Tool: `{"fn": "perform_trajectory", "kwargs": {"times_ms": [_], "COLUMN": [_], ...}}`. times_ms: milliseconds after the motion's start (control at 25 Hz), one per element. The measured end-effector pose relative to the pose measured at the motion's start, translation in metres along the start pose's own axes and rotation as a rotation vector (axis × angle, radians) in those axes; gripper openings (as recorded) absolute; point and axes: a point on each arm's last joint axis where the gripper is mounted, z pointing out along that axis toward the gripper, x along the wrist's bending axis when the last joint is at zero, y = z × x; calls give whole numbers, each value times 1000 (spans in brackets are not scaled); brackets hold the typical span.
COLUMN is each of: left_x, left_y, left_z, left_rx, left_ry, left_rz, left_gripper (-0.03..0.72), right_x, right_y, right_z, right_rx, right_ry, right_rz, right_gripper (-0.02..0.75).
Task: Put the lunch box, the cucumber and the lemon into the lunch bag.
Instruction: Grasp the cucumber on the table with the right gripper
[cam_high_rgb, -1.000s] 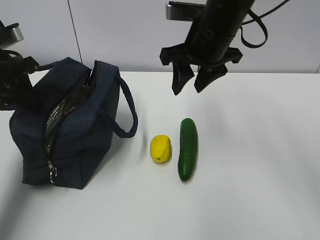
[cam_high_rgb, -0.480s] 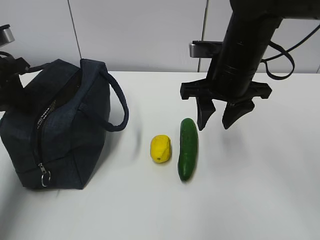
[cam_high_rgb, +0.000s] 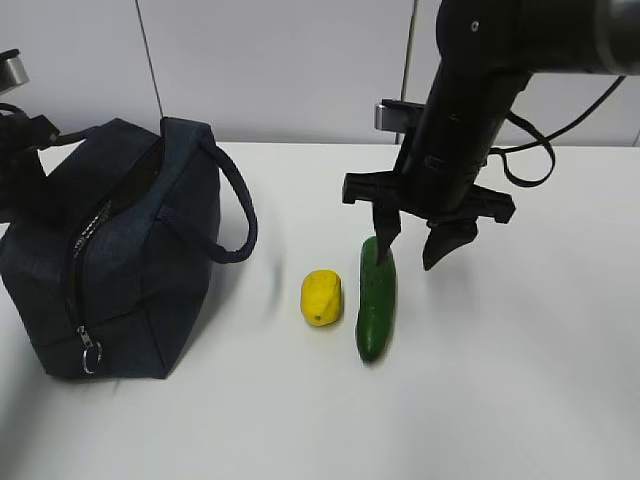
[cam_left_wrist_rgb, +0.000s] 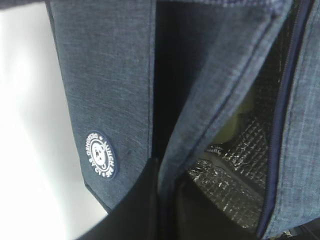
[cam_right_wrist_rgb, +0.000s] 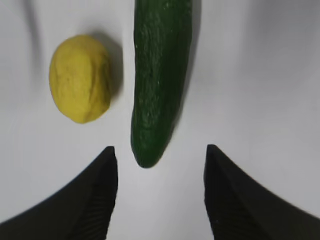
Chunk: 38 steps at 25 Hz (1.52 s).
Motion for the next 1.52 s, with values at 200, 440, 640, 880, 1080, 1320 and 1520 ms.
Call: {"fn": "perform_trajectory", "kwargs": {"times_ms": [200, 440, 640, 880, 1080, 1320, 1520], "left_x": [0, 0, 0, 0, 0, 0, 0], "left_y": [0, 0, -1, -1, -1, -1, -1], "left_z": [0, 0, 0, 0, 0, 0, 0], "left_rx": [2, 2, 6, 6, 6, 6, 6], "left_ry": [-1, -1, -2, 0, 0, 0, 0], "left_rz": [0, 0, 0, 1, 1, 1, 1], "left_gripper": [-8, -8, -8, -8, -8, -8, -8], "right_x": [2, 2, -1, -2, -1, 0, -2], "right_y": [10, 18, 22, 26, 29, 30, 31], "right_z": [22, 50, 72, 90, 91, 91, 91], "right_rx": [-36, -39, -35, -25, -56, -66, -78], "right_ry": [14, 13, -5, -16, -5, -3, -24], "right_rz": [26, 45, 45, 46, 44, 42, 23], "right_gripper": [415, 415, 415, 415, 415, 415, 415]}}
